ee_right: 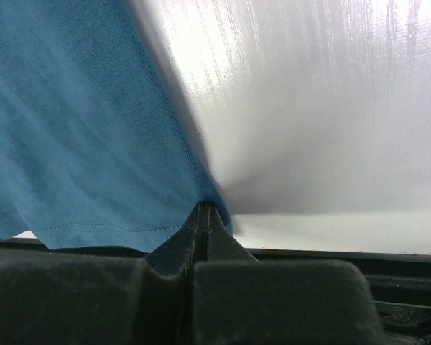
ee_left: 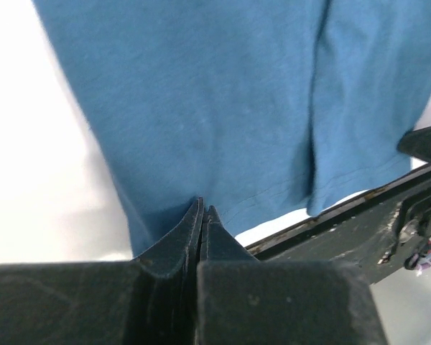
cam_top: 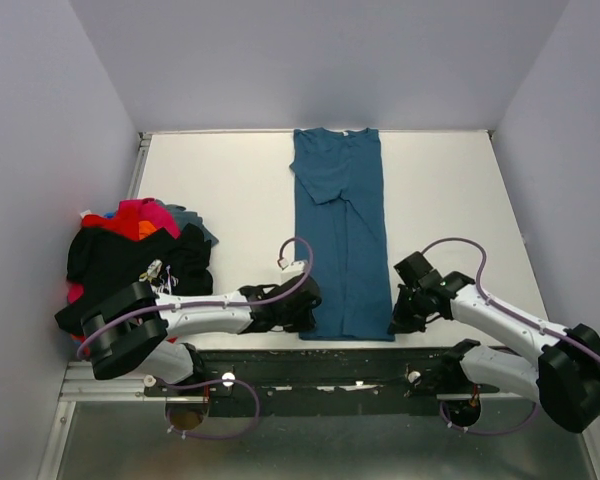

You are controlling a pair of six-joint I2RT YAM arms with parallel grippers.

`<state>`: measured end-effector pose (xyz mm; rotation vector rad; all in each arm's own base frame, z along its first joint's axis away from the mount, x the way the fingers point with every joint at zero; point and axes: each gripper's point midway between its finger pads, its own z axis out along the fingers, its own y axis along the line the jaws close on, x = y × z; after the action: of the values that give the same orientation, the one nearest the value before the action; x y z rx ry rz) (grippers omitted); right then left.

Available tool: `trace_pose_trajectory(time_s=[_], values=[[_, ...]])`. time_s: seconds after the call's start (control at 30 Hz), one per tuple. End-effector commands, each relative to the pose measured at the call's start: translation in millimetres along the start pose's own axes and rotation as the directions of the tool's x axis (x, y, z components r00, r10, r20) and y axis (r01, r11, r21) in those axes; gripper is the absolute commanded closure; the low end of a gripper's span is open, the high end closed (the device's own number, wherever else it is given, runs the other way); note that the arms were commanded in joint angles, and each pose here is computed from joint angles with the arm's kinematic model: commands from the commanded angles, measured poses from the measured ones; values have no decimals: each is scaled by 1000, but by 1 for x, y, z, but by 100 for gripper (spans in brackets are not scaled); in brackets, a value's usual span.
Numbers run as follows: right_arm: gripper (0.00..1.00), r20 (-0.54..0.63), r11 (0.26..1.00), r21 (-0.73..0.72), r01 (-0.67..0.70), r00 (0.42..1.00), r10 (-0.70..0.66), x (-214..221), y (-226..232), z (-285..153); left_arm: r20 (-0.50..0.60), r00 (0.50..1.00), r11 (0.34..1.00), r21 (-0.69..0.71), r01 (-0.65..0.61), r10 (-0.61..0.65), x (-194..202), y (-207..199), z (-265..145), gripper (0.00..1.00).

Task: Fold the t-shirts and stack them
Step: Grab the bottom of the folded rectangular tshirt with both arms

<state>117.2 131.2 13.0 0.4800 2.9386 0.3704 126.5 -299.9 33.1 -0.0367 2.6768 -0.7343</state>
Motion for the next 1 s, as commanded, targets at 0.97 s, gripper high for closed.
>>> trace_pose_trajectory(time_s=[0.97], values=[[99, 55, 993, -22, 116, 992, -114, -6, 4, -31, 44, 997, 994, -81, 73, -70, 9, 39, -42, 98]])
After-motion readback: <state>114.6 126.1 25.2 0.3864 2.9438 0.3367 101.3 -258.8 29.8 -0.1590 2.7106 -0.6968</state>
